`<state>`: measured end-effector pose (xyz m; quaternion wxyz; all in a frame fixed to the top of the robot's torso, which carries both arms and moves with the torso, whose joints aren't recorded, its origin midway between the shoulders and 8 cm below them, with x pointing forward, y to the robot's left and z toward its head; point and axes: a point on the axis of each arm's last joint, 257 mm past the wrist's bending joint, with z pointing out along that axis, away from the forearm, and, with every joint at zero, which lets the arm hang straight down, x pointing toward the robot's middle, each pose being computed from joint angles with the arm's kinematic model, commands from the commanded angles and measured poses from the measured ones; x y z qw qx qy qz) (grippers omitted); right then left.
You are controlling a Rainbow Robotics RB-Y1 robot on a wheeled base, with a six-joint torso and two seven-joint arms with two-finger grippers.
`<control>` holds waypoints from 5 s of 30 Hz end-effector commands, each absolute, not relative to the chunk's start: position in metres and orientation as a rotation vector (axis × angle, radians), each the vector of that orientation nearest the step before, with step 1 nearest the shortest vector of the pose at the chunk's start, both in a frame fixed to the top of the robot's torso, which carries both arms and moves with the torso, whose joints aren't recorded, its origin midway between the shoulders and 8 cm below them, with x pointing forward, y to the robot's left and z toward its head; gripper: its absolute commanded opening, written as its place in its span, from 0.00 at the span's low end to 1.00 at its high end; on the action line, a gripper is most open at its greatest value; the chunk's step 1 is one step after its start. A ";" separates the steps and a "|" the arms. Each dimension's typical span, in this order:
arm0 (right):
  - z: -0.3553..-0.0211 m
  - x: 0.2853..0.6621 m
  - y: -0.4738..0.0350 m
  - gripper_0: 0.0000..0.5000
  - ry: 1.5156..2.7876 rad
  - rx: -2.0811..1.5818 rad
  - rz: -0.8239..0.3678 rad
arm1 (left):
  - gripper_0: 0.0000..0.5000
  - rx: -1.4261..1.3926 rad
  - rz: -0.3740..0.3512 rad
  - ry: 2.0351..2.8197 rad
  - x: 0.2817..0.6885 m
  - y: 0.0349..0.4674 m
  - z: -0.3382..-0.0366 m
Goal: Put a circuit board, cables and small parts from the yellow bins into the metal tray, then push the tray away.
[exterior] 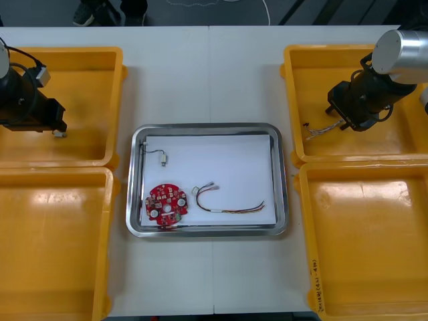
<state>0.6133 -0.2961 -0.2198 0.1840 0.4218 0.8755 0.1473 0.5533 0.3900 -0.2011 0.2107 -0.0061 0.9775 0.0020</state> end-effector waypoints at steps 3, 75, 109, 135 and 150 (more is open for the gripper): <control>-0.231 0.610 -0.292 1.00 2.465 1.234 0.409 | 1.00 0.094 0.013 2.703 0.555 0.383 -0.207; -0.097 0.523 -0.248 0.00 2.757 -0.193 0.155 | 0.00 0.055 -0.001 2.716 0.536 0.384 -0.179; -0.149 0.484 -0.046 0.00 2.260 -1.402 -0.113 | 0.00 -0.023 -0.090 2.617 0.500 0.367 -0.079; -0.217 0.477 0.006 0.00 2.005 -1.736 -0.274 | 0.00 -0.056 -0.115 2.546 0.491 0.295 -0.060; -0.246 0.482 0.011 0.00 1.994 -1.775 -0.286 | 0.00 -0.074 -0.102 2.546 0.491 0.299 -0.063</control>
